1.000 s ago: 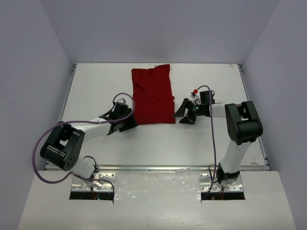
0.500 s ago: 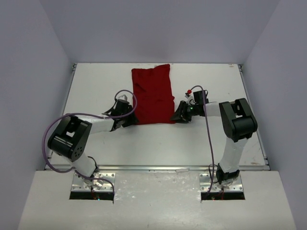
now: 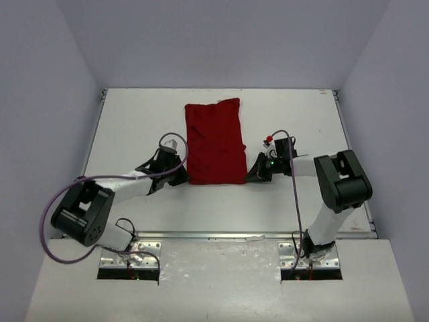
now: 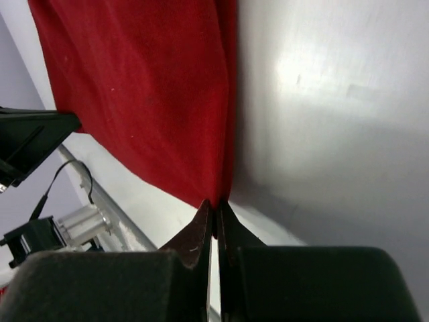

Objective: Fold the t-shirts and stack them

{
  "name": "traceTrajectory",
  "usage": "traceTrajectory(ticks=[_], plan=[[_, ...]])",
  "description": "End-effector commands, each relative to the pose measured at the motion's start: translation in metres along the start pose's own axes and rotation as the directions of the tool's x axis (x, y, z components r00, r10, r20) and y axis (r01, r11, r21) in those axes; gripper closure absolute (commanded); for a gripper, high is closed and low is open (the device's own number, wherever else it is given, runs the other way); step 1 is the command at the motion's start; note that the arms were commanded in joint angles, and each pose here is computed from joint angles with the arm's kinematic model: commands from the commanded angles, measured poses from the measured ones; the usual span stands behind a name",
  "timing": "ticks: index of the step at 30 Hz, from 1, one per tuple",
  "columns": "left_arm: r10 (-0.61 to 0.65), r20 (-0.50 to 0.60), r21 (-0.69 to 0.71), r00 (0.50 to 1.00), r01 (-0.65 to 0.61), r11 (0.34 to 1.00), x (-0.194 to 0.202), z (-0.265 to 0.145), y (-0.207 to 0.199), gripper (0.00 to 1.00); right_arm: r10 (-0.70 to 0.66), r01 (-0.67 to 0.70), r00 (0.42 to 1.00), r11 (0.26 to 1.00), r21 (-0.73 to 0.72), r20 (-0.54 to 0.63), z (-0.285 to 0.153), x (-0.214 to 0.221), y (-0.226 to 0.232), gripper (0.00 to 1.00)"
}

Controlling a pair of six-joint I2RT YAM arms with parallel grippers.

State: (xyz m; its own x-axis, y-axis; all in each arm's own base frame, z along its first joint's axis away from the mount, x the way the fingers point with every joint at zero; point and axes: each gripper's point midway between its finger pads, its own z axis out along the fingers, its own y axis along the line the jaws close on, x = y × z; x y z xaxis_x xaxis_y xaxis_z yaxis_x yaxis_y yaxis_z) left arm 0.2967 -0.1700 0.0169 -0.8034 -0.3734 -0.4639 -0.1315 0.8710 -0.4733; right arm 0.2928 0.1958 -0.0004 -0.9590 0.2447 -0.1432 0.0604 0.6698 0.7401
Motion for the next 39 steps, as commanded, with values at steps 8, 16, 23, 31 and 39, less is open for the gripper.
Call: traceTrajectory(ticks=[8,16,23,31,39], plan=[[-0.023,0.041,0.162,0.999,0.016,0.987,0.046,-0.094,-0.03,1.0,-0.036,0.045,0.996,0.993,-0.109,0.077,-0.068,0.076,0.038,0.99],[-0.008,0.208,0.166,0.978,-0.028,0.986,-0.008,-0.167,-0.053,1.0,-0.172,0.208,0.949,0.972,-0.114,0.266,-0.14,0.046,0.114,0.99],[0.04,0.305,0.049,0.952,-0.058,0.997,-0.067,-0.16,-0.075,1.0,-0.204,0.227,0.947,0.972,-0.067,0.246,-0.132,-0.003,0.136,0.99],[0.015,0.233,0.048,0.972,-0.027,0.999,-0.101,-0.109,-0.07,1.0,-0.208,0.22,0.953,0.975,-0.035,0.219,-0.116,-0.06,0.151,0.99],[-0.019,0.223,0.036,0.975,0.011,0.999,-0.147,-0.077,-0.063,1.0,-0.161,0.165,0.97,0.986,-0.01,0.184,-0.087,-0.099,0.133,0.99]])
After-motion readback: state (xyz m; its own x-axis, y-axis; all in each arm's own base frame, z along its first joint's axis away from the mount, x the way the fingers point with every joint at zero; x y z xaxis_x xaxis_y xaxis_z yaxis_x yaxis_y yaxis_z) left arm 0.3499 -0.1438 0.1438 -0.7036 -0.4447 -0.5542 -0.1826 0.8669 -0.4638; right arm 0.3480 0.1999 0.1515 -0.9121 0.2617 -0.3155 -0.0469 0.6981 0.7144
